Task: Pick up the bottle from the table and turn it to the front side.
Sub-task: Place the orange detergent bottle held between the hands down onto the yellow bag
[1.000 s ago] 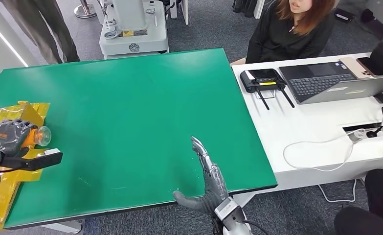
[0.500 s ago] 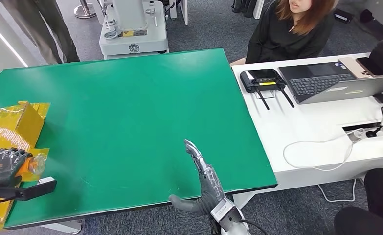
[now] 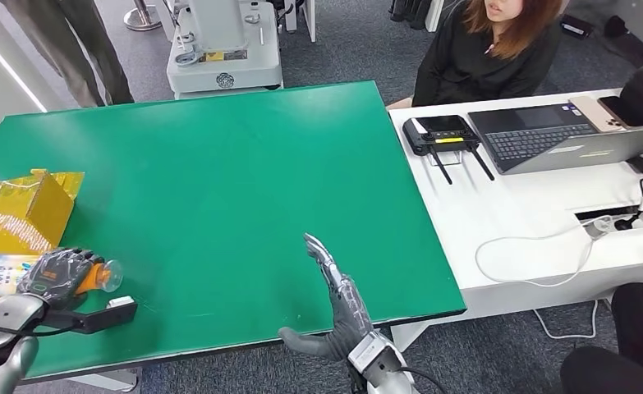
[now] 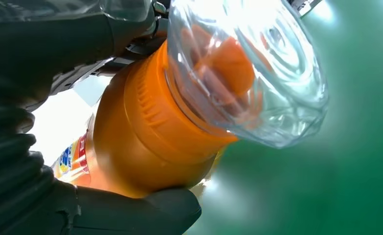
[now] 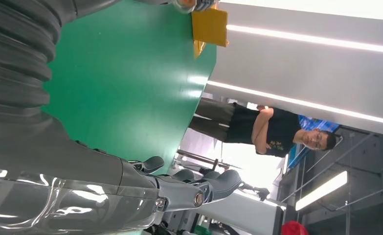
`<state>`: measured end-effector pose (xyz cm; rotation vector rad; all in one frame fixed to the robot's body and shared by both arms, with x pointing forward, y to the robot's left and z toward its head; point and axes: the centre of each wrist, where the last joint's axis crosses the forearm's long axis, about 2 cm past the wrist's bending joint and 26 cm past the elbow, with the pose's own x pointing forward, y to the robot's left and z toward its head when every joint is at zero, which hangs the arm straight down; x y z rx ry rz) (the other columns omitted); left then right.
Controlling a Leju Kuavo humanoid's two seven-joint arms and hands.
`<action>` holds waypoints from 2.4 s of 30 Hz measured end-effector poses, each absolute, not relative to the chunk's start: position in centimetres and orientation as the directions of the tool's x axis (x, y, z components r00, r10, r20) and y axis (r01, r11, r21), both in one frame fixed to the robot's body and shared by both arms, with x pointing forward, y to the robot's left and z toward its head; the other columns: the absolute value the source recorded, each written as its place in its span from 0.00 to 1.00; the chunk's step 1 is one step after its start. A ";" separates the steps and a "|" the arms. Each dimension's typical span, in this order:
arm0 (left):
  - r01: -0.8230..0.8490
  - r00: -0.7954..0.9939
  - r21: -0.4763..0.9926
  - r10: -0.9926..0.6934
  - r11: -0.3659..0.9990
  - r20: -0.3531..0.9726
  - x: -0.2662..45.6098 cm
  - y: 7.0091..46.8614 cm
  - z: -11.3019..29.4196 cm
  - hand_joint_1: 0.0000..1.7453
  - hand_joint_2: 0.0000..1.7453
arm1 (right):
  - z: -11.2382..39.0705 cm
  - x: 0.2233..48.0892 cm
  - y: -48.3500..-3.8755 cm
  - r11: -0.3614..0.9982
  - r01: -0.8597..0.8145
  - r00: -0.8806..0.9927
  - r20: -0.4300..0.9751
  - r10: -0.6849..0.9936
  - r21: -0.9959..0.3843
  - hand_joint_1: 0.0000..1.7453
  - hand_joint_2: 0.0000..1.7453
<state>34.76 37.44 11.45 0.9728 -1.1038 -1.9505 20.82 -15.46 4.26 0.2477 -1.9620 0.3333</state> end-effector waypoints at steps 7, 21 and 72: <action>0.184 -0.471 0.923 -0.855 -0.337 -0.219 37.8 34.9 12.6 1.00 1.00 | 4.1 20.9 -15.4 0.940 -0.320 -0.393 0.919 -0.016 -0.121 0.00 1.00; 0.183 -0.416 0.930 -0.882 -0.320 -0.222 42.9 32.2 15.7 0.00 1.00 | 3.5 20.8 -15.8 0.953 -0.277 -0.369 0.929 0.008 -0.119 0.00 1.00; 0.188 -0.713 0.449 -0.193 0.874 0.674 29.4 16.4 12.4 0.00 1.00 | 5.5 19.1 -18.1 0.993 -0.084 -0.433 0.901 0.033 -0.077 0.00 1.00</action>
